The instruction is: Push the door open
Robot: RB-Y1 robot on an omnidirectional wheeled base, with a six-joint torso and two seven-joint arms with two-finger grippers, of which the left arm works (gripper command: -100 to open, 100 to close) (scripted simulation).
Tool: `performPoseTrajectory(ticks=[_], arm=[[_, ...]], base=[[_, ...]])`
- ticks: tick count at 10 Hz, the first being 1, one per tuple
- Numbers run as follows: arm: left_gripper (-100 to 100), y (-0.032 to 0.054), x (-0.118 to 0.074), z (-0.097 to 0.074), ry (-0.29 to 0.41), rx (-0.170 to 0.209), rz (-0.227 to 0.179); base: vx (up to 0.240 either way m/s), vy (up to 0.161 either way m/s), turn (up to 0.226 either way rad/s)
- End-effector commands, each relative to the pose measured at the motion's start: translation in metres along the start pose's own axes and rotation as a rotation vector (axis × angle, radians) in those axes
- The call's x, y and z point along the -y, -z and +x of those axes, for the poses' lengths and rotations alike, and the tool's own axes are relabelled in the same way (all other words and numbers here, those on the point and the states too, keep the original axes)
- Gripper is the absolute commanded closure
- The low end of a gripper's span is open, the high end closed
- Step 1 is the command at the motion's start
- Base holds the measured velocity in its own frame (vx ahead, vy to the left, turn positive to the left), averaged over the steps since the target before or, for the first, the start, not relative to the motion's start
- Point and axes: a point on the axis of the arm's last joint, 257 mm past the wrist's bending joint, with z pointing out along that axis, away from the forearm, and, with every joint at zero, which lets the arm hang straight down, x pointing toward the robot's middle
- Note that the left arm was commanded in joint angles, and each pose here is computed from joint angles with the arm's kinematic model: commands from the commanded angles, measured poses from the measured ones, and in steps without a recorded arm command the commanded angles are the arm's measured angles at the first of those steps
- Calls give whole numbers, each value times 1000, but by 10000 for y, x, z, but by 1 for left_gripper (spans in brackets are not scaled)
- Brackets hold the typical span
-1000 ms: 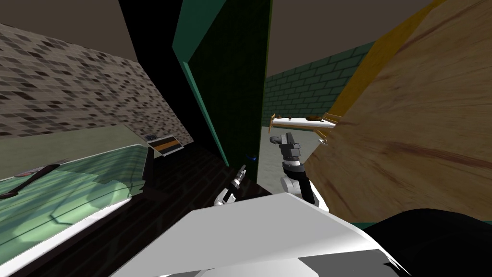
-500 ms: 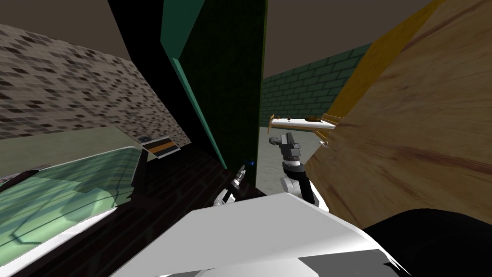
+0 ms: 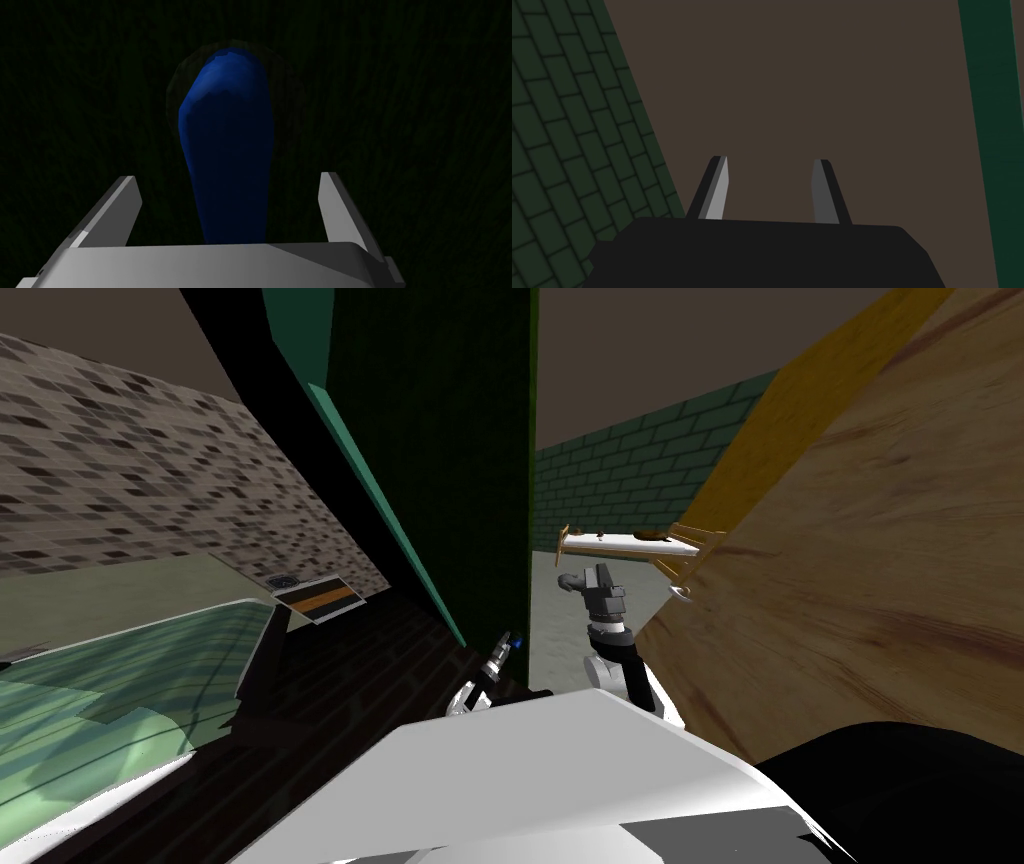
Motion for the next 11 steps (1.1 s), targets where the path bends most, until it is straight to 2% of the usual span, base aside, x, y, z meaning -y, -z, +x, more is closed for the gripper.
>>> performPoseTrajectory(ticks=[1, 2, 7, 8, 11], arm=[[-100, 0, 0, 0, 0, 0, 0], [100, 0, 0, 0, 0, 0, 0], [100, 0, 0, 0, 0, 0, 0], [100, -2, 7, -95, -7, 19, 0], [100, 23, -2, -230, -14, 48, -4]], base=[[73, -43, 2], [-10, 4, 3], [-7, 5, -6], [57, -86, 24], [113, -138, 38]])
